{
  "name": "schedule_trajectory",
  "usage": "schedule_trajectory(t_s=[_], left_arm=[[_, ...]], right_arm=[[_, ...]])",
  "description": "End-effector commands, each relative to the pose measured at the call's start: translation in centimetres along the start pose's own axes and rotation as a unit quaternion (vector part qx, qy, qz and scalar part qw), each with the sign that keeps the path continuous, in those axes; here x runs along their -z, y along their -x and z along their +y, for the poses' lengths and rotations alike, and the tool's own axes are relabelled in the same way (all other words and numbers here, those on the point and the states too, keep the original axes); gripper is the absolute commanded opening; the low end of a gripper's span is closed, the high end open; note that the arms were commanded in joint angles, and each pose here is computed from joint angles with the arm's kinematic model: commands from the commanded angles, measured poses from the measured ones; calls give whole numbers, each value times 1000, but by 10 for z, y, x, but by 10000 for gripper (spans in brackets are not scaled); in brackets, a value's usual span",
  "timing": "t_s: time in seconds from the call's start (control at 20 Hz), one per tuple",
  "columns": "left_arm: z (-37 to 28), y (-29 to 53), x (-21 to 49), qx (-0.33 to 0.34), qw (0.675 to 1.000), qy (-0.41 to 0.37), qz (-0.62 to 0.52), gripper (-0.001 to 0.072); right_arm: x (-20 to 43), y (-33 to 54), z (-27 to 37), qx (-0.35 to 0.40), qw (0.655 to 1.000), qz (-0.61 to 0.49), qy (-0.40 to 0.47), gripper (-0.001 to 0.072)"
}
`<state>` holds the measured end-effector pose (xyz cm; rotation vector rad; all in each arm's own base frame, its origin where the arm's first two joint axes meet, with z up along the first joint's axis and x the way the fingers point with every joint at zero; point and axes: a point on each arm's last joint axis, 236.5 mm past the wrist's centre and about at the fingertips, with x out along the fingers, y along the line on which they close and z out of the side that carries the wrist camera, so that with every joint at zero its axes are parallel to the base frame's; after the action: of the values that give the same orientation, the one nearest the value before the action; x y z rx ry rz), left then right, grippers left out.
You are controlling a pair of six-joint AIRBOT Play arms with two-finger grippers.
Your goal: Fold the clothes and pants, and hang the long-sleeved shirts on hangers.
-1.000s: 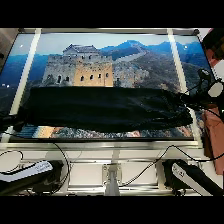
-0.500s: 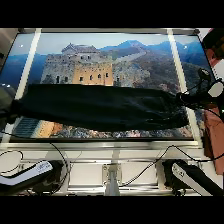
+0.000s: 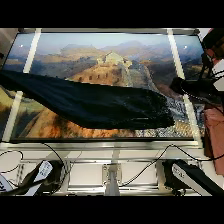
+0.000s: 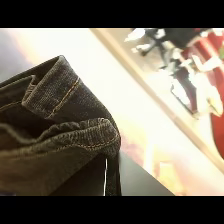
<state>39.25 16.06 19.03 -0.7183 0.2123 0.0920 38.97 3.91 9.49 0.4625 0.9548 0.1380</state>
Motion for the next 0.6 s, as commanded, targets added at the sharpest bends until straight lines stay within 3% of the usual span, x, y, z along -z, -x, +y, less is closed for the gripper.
schedule_trajectory(t_s=[0.0,0.2,0.55], left_arm=[[-32,9,4,50,998,-26,10,28],[-38,10,10,62,997,-31,22,28],[-42,11,15,71,996,-32,32,28]], right_arm=[[-53,3,90,-125,984,-127,-16,37],[-49,-27,190,-192,966,-173,21,36],[80,-161,348,-264,963,-17,55,36]])
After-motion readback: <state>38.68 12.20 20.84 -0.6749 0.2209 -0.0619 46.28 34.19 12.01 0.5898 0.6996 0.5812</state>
